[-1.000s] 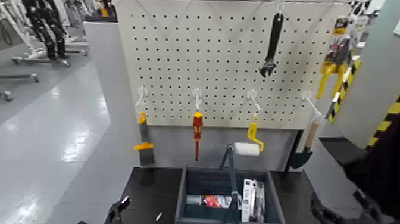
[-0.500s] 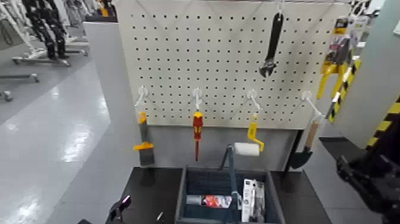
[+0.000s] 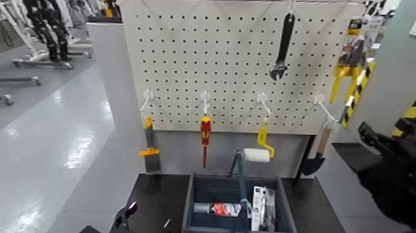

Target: Put the yellow pliers into the crate.

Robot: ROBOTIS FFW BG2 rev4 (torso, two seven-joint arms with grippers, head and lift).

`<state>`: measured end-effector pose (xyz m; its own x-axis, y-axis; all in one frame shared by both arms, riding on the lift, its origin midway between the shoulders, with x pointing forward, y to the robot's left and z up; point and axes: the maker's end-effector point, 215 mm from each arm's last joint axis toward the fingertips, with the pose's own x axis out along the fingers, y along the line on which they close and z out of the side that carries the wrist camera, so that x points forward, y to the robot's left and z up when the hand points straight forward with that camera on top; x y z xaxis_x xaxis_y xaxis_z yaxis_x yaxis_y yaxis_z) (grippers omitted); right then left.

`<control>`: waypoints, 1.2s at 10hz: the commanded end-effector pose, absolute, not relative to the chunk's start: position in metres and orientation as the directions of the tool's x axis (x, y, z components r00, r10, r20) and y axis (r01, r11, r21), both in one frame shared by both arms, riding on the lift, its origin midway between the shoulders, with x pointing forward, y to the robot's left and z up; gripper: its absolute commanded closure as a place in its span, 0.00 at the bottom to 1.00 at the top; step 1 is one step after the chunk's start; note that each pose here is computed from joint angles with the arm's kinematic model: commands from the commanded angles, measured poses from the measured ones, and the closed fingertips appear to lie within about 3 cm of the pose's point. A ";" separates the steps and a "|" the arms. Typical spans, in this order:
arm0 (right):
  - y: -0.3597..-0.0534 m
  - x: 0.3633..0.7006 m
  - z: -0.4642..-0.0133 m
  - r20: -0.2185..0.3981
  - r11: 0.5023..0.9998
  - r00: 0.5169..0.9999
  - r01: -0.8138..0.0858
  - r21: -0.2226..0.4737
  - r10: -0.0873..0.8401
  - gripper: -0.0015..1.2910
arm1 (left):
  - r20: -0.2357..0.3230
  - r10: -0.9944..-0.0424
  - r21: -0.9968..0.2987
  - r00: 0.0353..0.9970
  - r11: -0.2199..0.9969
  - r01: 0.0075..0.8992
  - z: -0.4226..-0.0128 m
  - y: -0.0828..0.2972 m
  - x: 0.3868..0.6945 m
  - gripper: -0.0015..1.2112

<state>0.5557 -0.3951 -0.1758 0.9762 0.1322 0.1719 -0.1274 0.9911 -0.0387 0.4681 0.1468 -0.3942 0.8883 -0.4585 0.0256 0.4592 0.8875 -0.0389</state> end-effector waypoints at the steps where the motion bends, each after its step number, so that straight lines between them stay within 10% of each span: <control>1: -0.400 0.583 -0.144 0.185 0.980 0.962 -0.195 -0.042 0.199 0.19 | 0.027 -0.460 -0.038 0.887 0.887 0.461 -0.394 0.146 0.469 0.09; 12: -0.343 0.651 -0.087 0.247 0.787 0.775 -0.613 0.068 0.582 0.20 | 0.035 -0.471 -0.039 0.881 0.881 0.472 -0.390 0.139 0.473 0.09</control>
